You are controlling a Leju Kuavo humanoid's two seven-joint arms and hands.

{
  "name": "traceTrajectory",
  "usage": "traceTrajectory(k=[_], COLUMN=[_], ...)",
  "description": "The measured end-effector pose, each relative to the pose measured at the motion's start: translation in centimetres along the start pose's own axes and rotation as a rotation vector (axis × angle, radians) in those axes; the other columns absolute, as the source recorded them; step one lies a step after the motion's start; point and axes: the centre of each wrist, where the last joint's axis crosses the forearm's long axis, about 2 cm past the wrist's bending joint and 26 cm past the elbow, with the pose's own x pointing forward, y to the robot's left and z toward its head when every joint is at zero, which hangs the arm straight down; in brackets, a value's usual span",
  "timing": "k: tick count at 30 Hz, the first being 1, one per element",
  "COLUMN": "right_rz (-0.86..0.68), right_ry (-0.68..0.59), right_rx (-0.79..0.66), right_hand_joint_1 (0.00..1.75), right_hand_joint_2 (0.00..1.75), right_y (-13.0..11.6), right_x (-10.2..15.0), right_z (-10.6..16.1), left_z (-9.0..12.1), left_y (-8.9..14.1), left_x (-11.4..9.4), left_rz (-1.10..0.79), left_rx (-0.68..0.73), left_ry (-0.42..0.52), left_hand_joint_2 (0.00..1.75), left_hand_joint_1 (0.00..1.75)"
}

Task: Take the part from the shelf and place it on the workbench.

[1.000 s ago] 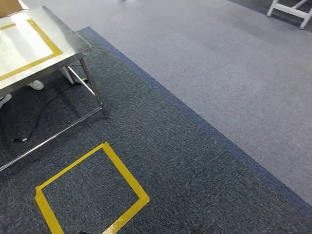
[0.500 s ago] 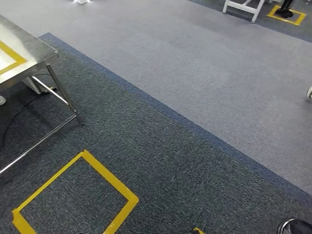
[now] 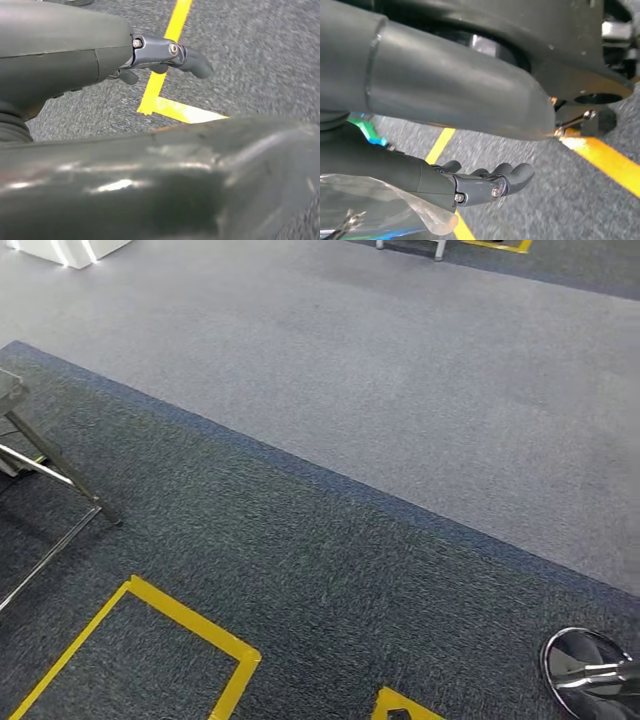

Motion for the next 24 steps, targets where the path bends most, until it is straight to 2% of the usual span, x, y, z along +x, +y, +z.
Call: traceTrajectory(k=[24], right_rz=[-0.001], right_ry=[0.003], right_rx=[0.01], right_hand_joint_1=[0.0], right_hand_joint_2=[0.0], right_y=[0.03], right_x=[-0.01], right_z=[0.0], left_z=[-0.08], left_y=[0.35], left_x=[-0.31], left_rz=[-0.01], left_rx=[-0.006], left_ry=[0.005], left_hand_joint_2=[0.0], left_hand_joint_1=[0.0])
